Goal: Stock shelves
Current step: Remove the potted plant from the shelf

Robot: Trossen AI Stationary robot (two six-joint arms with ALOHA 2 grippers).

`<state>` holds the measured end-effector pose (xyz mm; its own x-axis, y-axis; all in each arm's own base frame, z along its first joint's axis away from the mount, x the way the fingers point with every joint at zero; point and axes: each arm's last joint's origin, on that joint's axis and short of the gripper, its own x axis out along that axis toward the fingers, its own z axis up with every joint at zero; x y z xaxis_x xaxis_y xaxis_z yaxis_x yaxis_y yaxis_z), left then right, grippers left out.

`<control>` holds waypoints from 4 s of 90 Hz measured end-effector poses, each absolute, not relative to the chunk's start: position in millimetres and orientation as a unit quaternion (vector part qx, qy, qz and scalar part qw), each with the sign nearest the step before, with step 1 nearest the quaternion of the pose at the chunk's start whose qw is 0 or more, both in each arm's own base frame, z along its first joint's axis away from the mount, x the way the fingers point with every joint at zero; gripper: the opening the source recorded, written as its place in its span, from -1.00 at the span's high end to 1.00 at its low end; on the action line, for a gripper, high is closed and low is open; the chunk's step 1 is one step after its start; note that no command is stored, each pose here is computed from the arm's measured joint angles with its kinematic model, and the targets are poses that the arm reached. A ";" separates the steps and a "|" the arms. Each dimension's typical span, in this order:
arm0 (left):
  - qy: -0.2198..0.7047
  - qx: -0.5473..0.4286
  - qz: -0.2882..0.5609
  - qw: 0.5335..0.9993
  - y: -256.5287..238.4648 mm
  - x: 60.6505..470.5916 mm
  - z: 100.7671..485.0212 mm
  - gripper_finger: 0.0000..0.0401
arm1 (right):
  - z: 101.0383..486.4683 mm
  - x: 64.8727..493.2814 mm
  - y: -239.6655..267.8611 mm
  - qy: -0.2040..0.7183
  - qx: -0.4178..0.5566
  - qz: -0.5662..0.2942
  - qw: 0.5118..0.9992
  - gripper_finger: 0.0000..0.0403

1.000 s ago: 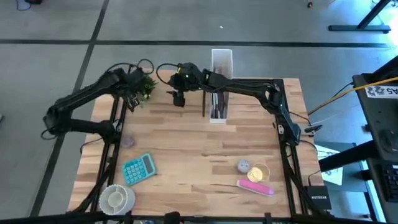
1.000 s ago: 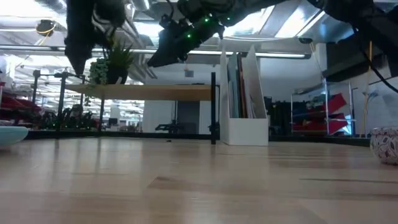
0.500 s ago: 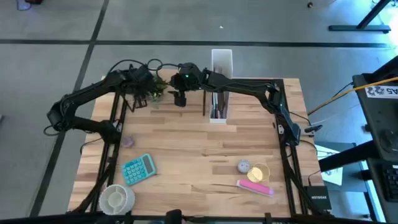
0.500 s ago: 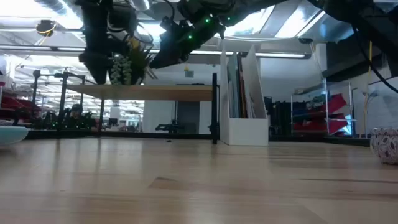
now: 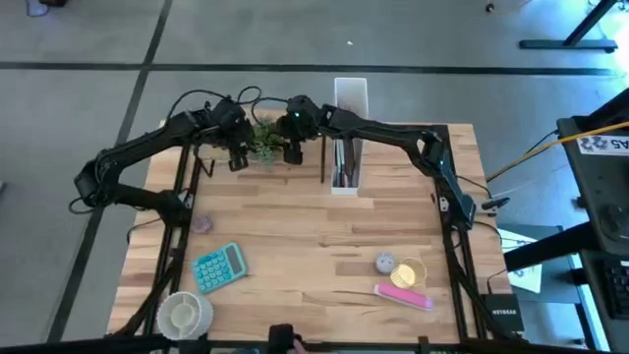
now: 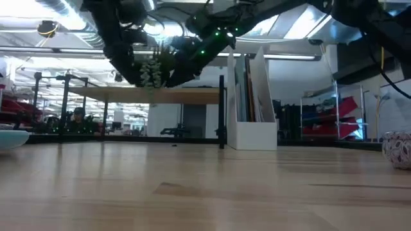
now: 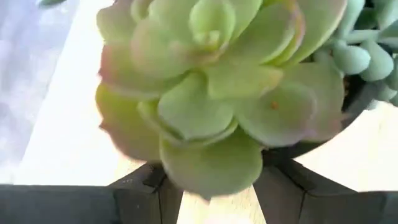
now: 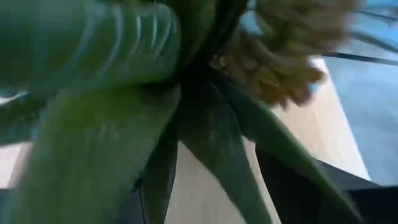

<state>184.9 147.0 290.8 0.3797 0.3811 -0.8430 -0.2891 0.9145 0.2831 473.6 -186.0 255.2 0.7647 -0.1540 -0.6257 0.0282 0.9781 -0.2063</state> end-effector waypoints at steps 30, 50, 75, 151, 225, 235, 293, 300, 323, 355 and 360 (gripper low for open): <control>0.515 0.025 0.209 0.831 146.6 184.8 290.4 0.24 | 253.0 476.6 -187.2 0.327 -0.093 -0.044 0.939 -0.03; 0.560 0.058 0.200 0.802 147.5 176.6 287.3 0.24 | 253.6 478.7 -184.2 0.320 -0.089 -0.038 0.943 -0.03; 0.577 0.066 0.195 0.790 150.4 170.2 286.7 0.24 | 253.6 478.6 -183.9 0.315 -0.071 -0.025 0.946 -0.03; 0.504 0.050 0.161 0.847 151.7 180.9 292.1 -0.43 | 250.5 486.6 -186.0 0.276 -0.065 -0.016 0.959 -0.78; 0.449 0.097 0.142 0.877 90.3 200.3 313.5 -0.43 | 314.5 479.8 -125.4 0.383 -0.096 -0.009 0.919 -0.57; 0.457 0.075 0.134 0.876 75.4 202.3 312.1 -0.43 | 313.1 482.3 -107.1 0.395 -0.089 -0.007 0.914 -0.57; 0.455 0.001 0.069 0.888 -47.3 213.8 238.9 -0.43 | 253.2 487.2 35.3 0.485 -0.078 0.031 0.871 -0.57; 0.442 -0.012 0.065 0.895 -61.7 218.0 219.6 -0.42 | 240.8 484.7 52.1 0.494 -0.074 0.039 0.865 -0.57; 0.404 -0.021 0.034 0.914 -108.9 249.3 168.1 -0.41 | 191.9 462.0 105.8 0.552 -0.060 0.035 0.831 -0.57; 0.352 0.014 -0.042 0.935 -150.2 315.7 135.3 -0.41 | 166.2 406.7 184.2 0.630 -0.062 -0.008 0.774 -0.57; 0.341 0.013 -0.058 0.938 -156.3 326.4 135.4 -0.41 | 166.1 397.6 196.2 0.639 -0.059 -0.013 0.766 -0.57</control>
<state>326.4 -156.3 135.4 0.7607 -0.0998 -0.6414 0.1178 0.9929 -0.0148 397.6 196.2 166.1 0.1819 -0.0958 -0.9786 -0.0560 0.9926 -0.1075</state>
